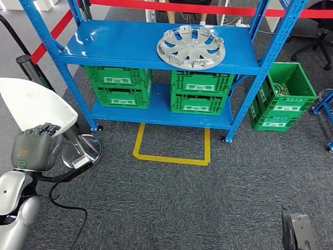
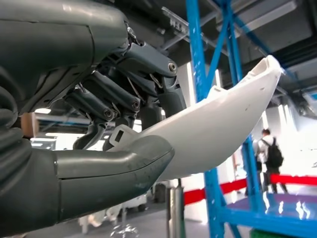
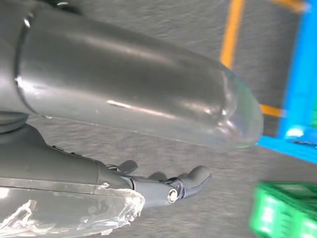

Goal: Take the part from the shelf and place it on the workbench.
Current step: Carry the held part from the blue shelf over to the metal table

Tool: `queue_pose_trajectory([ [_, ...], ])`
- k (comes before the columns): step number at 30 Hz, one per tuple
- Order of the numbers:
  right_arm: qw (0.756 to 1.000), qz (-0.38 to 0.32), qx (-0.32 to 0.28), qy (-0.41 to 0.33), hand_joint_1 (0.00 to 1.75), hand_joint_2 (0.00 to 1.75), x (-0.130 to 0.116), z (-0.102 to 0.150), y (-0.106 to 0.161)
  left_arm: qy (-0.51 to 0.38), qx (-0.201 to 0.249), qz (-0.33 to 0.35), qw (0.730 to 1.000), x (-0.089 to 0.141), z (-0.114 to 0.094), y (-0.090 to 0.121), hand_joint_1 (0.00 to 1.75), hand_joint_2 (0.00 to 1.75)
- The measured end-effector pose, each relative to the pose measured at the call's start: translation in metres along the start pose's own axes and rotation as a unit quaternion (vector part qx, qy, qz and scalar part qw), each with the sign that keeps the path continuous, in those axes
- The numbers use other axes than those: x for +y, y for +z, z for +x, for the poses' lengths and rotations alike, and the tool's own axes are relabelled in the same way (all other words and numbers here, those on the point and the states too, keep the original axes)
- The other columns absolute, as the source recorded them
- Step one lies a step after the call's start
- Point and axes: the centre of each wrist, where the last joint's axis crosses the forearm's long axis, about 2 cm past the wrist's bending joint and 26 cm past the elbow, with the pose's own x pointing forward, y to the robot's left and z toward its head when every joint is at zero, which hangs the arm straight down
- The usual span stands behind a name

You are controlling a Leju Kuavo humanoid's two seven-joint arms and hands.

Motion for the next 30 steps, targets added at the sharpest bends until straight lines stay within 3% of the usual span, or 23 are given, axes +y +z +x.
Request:
queue_pose_trajectory([
  [8, 0.996, 0.012, -0.077, -0.045, 0.00, 0.00, 0.028, 0.041, -0.016, 0.003, -0.003, 0.008, 1.000, 0.005, 0.000, -0.001, 1.55, 1.75],
  [15, 0.996, 0.006, -0.083, -0.020, 0.00, 0.00, 0.034, 0.048, -0.016, 0.006, -0.005, 0.010, 1.000, 0.006, 0.000, -0.001, 1.55, 1.75],
  [24, 0.997, -0.005, -0.046, 0.059, 0.00, 0.00, 0.034, 0.037, -0.013, 0.006, -0.005, 0.010, 1.000, 0.006, -0.002, -0.001, 1.55, 1.75],
  [30, 0.983, -0.020, 0.071, 0.170, 0.00, 0.00, 0.027, -0.018, 0.001, 0.005, -0.001, 0.012, 1.000, 0.010, -0.005, -0.005, 1.55, 1.75],
])
